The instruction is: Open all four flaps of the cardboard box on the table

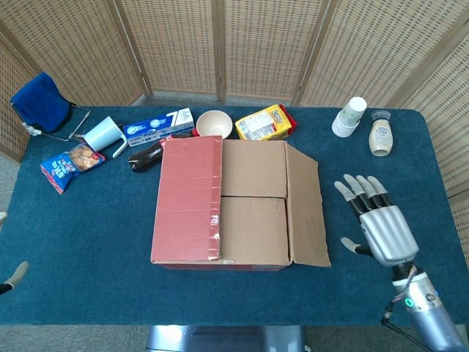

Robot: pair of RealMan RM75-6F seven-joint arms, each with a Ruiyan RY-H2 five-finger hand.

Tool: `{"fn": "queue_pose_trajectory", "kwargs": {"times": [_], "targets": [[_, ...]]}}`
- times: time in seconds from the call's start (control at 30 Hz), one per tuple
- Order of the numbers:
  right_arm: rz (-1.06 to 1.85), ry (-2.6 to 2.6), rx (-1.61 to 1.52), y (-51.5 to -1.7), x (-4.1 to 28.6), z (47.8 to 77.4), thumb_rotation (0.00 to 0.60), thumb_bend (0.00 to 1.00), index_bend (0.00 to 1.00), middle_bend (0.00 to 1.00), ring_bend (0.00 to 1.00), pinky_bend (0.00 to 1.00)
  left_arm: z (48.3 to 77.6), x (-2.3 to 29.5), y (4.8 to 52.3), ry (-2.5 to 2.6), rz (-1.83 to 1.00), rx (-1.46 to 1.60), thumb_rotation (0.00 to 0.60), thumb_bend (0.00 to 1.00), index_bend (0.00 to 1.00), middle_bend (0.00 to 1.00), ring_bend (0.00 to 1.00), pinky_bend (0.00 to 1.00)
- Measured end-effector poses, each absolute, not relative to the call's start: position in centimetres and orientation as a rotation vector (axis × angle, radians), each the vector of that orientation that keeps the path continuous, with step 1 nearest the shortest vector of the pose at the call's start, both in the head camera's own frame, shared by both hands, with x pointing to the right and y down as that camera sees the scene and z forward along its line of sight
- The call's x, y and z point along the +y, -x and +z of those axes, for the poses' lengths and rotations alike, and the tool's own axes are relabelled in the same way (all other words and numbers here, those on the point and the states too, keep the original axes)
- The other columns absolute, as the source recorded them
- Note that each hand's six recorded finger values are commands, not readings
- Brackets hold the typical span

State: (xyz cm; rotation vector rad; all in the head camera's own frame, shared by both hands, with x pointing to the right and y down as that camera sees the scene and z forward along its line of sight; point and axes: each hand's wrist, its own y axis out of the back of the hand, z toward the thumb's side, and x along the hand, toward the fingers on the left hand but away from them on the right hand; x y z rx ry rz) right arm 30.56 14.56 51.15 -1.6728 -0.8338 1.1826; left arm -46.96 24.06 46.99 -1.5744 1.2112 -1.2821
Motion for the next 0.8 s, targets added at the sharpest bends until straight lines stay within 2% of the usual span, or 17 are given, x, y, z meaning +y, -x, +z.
{"fn": "queue_pose_trajectory", "kwargs": {"times": [0.47,0.8], "targets": [[1.044,1.702,-0.65,-24.9,11.5,53.1,0.6,0.07,0.04,0.0,0.0,0.0,46.1,24.7,45.7,1.587,-1.206,1.203,0.6,0.13,0.0,0.0,0.0,0.0],[0.942,1.731,-0.569,-20.1,10.2,53.6,0.6,0.07,0.04,0.0,0.0,0.0,46.1,24.8,45.5,1.587,-1.195,1.202,0.6,0.13,0.0,0.0,0.0,0.0]]}}
